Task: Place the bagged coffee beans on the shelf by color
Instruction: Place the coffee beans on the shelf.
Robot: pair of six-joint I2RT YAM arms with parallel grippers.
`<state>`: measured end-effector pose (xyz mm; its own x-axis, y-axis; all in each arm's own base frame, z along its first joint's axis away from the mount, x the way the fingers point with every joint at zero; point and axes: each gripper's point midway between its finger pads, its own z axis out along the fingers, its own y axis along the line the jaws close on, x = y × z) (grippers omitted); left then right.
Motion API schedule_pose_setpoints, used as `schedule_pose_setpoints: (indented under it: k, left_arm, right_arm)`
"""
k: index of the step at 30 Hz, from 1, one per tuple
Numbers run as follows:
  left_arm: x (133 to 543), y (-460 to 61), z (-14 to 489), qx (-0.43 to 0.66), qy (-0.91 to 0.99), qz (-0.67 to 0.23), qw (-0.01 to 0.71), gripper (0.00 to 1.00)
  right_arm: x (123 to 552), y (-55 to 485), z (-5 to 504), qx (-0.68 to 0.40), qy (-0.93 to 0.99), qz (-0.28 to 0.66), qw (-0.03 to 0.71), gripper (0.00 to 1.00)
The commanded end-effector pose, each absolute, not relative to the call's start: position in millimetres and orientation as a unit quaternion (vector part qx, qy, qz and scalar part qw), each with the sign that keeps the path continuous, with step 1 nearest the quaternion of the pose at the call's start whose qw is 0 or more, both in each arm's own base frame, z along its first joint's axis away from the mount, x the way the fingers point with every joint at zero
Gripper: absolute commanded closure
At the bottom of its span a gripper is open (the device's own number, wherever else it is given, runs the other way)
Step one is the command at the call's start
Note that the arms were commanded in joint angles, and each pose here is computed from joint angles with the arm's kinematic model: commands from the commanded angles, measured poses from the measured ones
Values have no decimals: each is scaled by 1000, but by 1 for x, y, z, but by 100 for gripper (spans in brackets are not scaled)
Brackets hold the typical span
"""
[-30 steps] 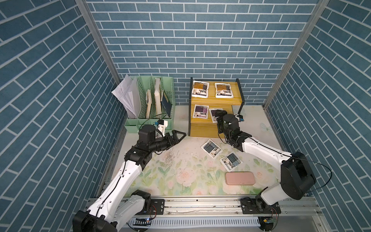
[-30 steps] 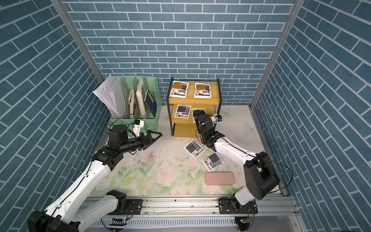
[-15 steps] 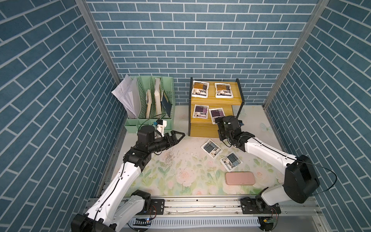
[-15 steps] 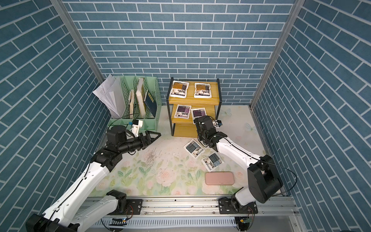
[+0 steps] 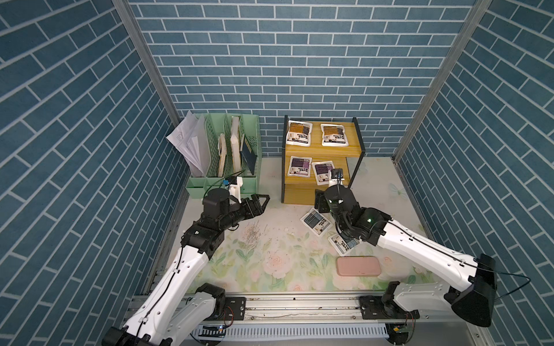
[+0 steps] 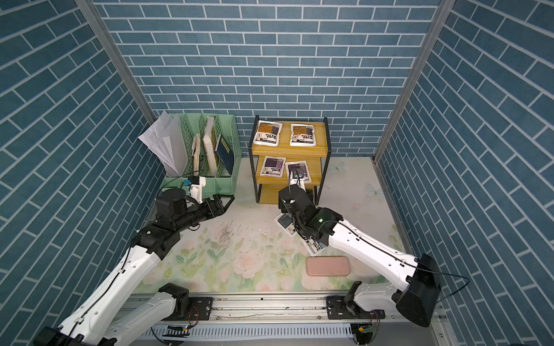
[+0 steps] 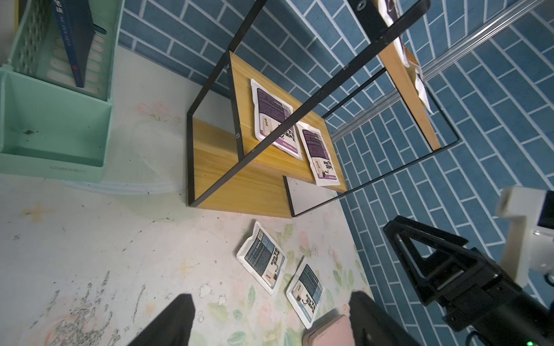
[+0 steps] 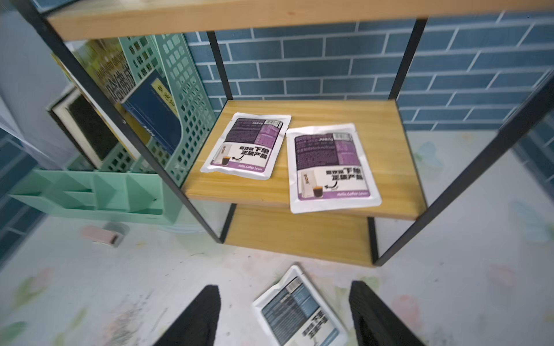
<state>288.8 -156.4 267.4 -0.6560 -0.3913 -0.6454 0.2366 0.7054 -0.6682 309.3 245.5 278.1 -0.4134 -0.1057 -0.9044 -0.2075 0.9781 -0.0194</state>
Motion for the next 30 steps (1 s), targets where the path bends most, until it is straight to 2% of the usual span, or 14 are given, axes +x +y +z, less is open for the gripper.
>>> schedule_pose_setpoints:
  k: [1, 4, 6, 8, 11, 14, 16, 24, 30]
  left_arm:
    - [291, -150, 267, -46, 833, -354, 422, 14]
    - [290, -146, 265, -47, 837, -343, 423, 13]
    - [289, -145, 262, -47, 840, -339, 421, 13]
    - [290, -146, 258, -47, 842, -338, 418, 13]
    - [290, -146, 257, -49, 843, -337, 417, 13]
    - [290, -144, 258, -51, 842, -336, 419, 13]
    - [290, -143, 257, -52, 843, -333, 420, 13]
    - [288, -141, 256, -53, 845, -326, 420, 13]
    - [288, -141, 253, -53, 848, -323, 417, 13]
  right_arm:
    - [324, 220, 270, -203, 814, -145, 524, 30]
    - [321, 226, 257, -349, 753, -215, 515, 24]
    - [293, 242, 223, -552, 640, -230, 483, 19]
    - [291, 241, 223, -614, 569, -242, 491, 16]
    - [312, 230, 237, -631, 554, -219, 497, 25]
    - [328, 227, 242, -660, 523, -220, 492, 41]
    - [339, 226, 238, -674, 519, -218, 478, 48]
    - [360, 229, 246, -684, 526, -131, 488, 55]
    - [379, 232, 232, -703, 520, -127, 469, 56]
